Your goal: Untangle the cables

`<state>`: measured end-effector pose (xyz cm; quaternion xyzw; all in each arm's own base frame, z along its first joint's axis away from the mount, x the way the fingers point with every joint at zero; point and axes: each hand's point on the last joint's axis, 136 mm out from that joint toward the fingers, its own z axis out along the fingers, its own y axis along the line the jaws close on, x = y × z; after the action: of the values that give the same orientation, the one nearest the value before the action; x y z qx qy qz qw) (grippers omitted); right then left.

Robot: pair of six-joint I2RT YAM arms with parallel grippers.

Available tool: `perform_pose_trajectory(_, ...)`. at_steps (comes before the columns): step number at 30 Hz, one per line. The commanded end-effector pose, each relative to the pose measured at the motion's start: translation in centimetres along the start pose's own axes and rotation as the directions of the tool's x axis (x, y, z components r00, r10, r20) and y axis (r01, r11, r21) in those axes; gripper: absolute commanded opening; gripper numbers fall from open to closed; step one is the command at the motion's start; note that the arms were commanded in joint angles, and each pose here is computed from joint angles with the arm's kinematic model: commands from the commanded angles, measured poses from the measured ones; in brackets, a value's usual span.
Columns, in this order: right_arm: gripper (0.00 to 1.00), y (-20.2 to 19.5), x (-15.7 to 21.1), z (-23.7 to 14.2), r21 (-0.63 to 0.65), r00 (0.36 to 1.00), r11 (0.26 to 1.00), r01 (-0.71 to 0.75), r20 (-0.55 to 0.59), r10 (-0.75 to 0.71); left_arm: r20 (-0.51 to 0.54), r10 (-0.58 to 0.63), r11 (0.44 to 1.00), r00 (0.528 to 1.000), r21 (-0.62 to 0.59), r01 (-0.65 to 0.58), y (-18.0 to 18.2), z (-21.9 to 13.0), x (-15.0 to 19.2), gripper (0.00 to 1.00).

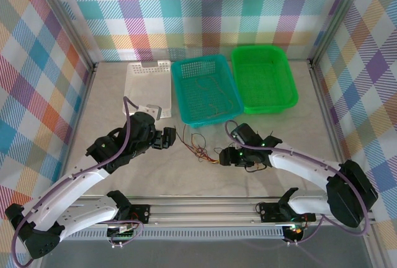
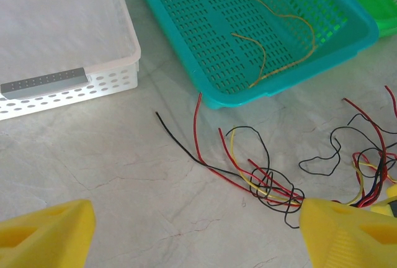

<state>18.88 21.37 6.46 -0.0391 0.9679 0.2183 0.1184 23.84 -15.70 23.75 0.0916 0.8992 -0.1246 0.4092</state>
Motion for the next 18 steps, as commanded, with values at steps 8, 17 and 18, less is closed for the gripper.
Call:
perform_pose_trajectory(8,0.44,0.8,-2.3,1.7,-0.03,0.995,0.999,-0.01,0.097,0.013,-0.005,0.024,1.0,1.0,-0.003,-0.024,-0.1,-0.3,-0.3,0.85)
perform_pose_trajectory(17,0.07,1.8,-3.4,-0.4,-0.062,0.986,0.998,0.014,0.164,-0.004,-0.015,-0.018,0.999,1.0,0.051,0.019,-1.1,-0.8,-0.7,0.84)
perform_pose_trajectory(18,0.01,2.1,-3.5,-0.7,-0.074,0.985,0.997,0.026,0.173,-0.013,-0.02,-0.03,0.997,0.999,0.07,0.031,-1.5,-1.0,-0.7,0.84)
